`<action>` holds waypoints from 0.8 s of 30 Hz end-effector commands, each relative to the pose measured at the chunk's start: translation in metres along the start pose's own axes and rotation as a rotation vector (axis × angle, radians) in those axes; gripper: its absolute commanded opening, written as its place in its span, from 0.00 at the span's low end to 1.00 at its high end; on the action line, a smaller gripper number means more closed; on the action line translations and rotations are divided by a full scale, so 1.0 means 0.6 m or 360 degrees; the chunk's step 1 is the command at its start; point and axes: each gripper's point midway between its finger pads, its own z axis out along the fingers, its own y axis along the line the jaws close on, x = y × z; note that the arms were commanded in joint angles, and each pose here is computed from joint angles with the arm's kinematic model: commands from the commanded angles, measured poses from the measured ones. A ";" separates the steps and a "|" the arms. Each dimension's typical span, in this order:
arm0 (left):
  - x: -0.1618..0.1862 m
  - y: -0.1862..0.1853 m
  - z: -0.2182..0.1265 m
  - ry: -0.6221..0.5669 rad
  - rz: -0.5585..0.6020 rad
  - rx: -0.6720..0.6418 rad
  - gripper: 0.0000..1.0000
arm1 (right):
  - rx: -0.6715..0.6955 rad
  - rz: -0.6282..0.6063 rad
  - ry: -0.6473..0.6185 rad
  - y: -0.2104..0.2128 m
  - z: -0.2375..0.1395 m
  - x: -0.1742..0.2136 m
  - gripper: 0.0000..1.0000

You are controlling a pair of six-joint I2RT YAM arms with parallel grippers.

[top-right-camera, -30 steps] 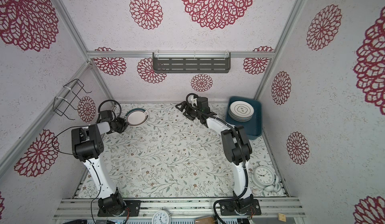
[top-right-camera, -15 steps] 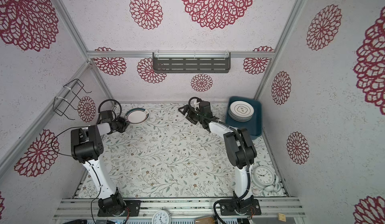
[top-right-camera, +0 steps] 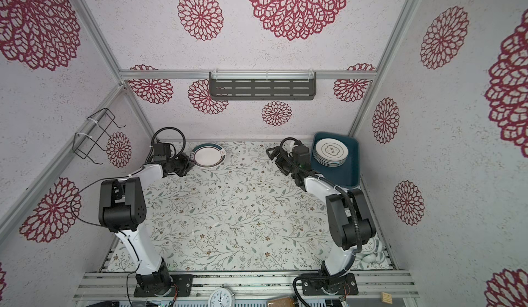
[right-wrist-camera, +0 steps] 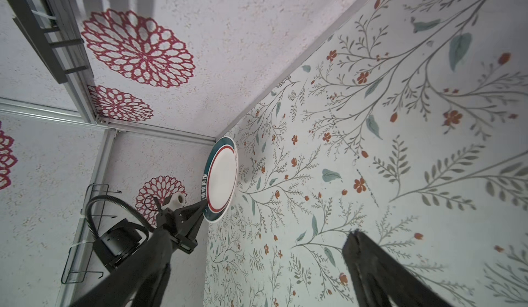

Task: Place the plates into the plastic bin on the countertop
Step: 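Lift the rimmed plate toward the right gripper, which grasps it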

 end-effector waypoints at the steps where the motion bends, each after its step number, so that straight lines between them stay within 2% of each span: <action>1: 0.038 -0.095 -0.018 0.0086 0.0208 0.0151 0.00 | -0.0044 -0.0098 -0.0086 0.030 -0.035 -0.024 0.99; 11: 0.175 -0.220 -0.001 0.0352 0.0418 0.0352 0.00 | -0.0065 -0.0185 -0.0052 0.054 -0.057 -0.021 0.98; 21: 0.249 -0.294 -0.003 0.0504 0.0521 0.0496 0.00 | -0.0054 -0.0173 -0.0038 0.052 -0.050 -0.015 0.96; 24: 0.266 -0.305 -0.003 0.0536 0.0540 0.0518 0.00 | -0.0067 -0.0181 -0.0044 0.059 -0.050 -0.019 0.93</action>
